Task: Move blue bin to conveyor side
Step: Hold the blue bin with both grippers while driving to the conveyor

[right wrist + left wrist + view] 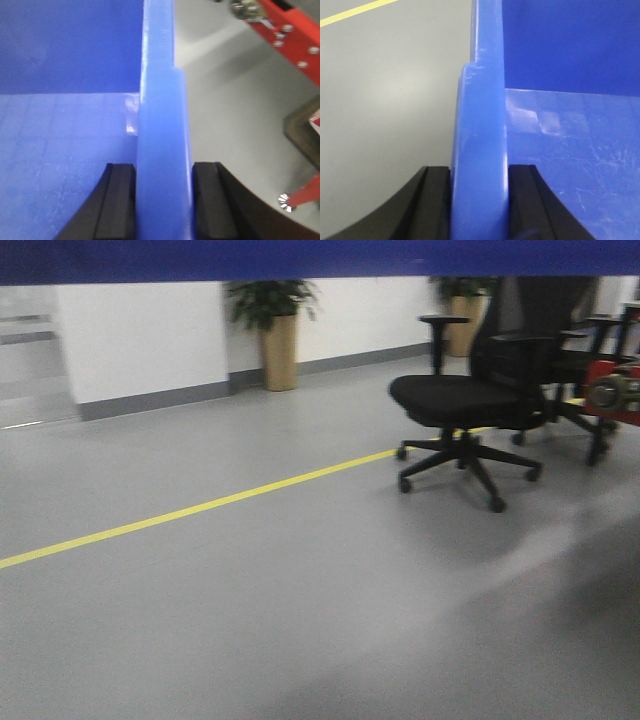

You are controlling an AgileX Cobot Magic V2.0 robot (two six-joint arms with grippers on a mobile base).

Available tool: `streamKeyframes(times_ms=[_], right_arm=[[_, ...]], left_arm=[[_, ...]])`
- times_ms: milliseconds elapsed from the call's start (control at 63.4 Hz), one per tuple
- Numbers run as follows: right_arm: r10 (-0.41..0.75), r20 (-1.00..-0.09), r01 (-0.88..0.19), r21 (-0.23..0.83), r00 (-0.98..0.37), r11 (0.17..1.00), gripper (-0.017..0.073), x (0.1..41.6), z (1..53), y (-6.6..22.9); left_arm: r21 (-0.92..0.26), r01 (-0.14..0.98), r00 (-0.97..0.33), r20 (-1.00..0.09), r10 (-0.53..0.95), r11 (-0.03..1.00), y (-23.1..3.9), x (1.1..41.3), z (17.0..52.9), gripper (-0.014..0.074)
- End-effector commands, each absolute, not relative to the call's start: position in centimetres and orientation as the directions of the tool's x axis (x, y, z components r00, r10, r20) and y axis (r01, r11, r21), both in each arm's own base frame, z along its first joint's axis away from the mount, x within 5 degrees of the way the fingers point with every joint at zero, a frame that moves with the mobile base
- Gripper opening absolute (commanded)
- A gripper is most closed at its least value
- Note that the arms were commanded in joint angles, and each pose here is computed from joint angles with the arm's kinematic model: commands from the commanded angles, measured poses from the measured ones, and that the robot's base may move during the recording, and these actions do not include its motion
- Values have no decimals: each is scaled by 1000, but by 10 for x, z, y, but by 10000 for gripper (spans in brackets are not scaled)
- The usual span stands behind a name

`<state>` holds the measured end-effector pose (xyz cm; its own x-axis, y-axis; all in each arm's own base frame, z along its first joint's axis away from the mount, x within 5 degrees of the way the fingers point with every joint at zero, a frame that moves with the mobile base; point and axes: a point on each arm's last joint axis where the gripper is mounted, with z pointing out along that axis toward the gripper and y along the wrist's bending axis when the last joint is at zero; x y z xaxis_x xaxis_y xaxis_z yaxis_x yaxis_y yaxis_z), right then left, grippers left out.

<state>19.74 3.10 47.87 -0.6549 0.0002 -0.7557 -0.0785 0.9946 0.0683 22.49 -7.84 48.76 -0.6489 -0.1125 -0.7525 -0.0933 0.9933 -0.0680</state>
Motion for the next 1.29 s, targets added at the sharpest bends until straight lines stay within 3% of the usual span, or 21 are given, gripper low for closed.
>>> streamKeyframes(times_ms=[0, 1278], right_arm=[[27, -831, -115, 108, -555, 987, -79, 195, 493, 35], [27, -831, -115, 108, -555, 987, -79, 195, 493, 35]], left_arm=[[-134, -46, -559, -818, -137, 990, -80, 223, 502, -18], [-94, -72, -537, -836, -118, 993, -76, 224, 504, -18]])
